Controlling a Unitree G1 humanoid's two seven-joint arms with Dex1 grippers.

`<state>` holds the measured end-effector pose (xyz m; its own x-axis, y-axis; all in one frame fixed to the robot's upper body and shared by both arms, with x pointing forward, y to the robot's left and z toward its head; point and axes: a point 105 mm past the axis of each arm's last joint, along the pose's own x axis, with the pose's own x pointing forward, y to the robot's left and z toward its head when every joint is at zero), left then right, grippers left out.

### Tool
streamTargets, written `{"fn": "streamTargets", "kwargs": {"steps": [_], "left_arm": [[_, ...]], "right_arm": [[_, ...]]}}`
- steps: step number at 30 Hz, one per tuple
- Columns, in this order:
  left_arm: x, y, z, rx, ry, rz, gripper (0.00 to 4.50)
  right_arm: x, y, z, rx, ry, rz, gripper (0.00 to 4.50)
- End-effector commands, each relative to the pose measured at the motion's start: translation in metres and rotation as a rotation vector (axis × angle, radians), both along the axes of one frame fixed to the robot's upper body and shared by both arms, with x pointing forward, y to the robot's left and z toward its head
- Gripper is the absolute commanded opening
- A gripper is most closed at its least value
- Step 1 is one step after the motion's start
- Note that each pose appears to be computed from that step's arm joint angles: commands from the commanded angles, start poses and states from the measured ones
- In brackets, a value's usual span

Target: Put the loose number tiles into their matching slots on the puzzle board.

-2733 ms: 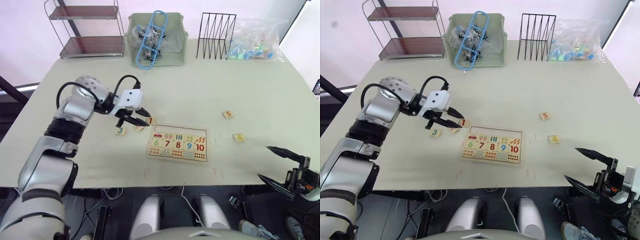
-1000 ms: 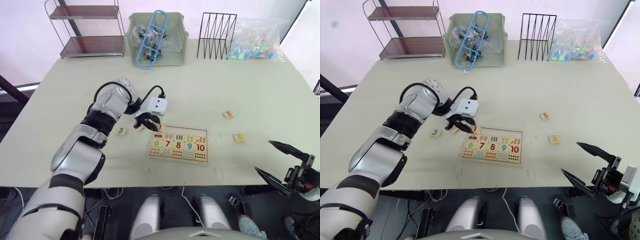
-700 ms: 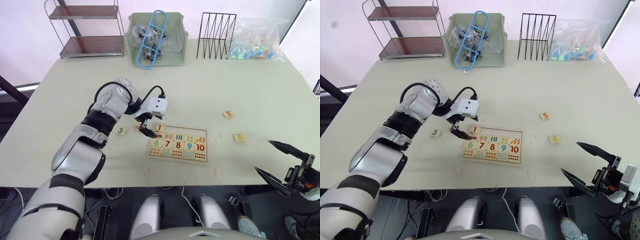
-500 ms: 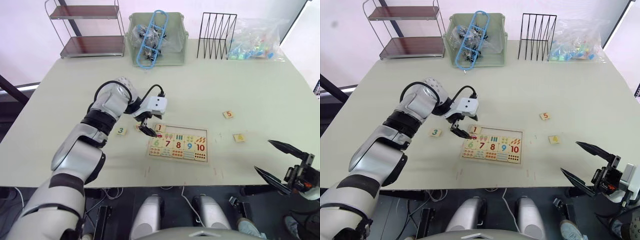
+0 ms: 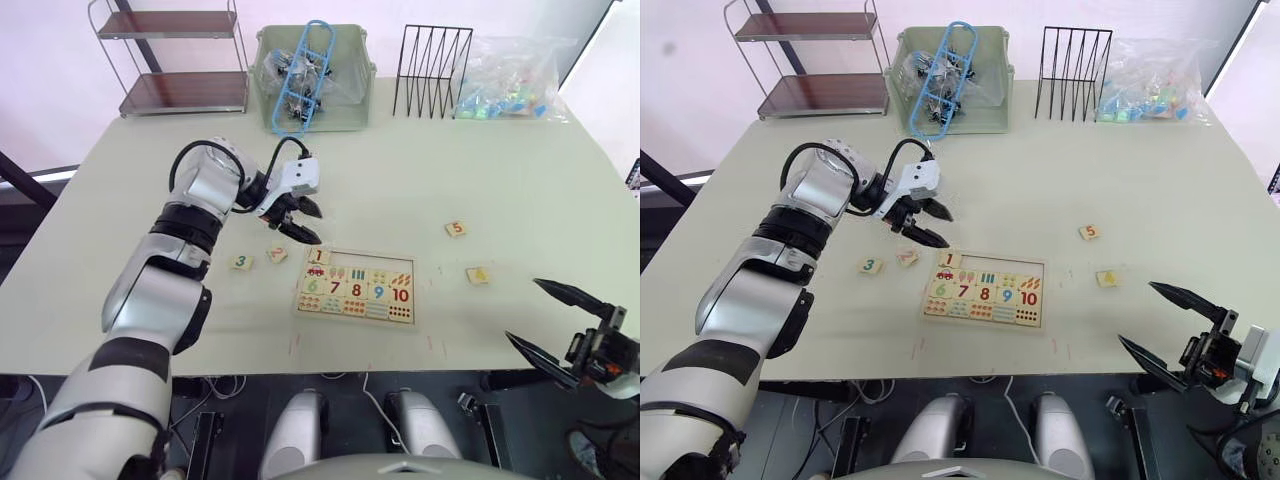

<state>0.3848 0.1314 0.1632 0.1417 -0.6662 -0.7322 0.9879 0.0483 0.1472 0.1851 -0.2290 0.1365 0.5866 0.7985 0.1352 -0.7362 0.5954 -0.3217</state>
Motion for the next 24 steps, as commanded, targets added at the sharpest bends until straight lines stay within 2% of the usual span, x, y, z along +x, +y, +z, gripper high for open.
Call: {"fn": "streamTargets", "kwargs": {"steps": [1, 4, 5, 10, 13, 24], "left_arm": [[0.002, 0.002, 0.007, -0.042, -0.047, -0.008, 1.44], [0.002, 0.003, -0.001, -0.039, -0.052, -0.006, 0.17], [0.002, 0.004, -0.004, -0.038, -0.053, -0.006, 0.07], [0.0, 0.002, -0.014, -0.039, -0.057, -0.023, 0.07], [0.001, 0.002, -0.022, -0.019, -0.114, -0.057, 0.07], [0.001, 0.0, -0.027, -0.016, -0.121, -0.089, 0.07]], "right_arm": [[0.0, 0.001, 0.006, -0.01, -0.029, 0.009, 4.5], [0.0, 0.0, 0.005, -0.01, -0.03, 0.01, 4.5], [0.0, 0.0, 0.005, -0.01, -0.03, 0.011, 4.5], [0.0, 0.0, 0.005, -0.011, -0.032, 0.012, 4.5], [-0.001, 0.002, 0.006, -0.01, -0.034, 0.012, 4.5], [-0.003, 0.001, 0.005, -0.01, -0.034, 0.002, 4.5]]}}
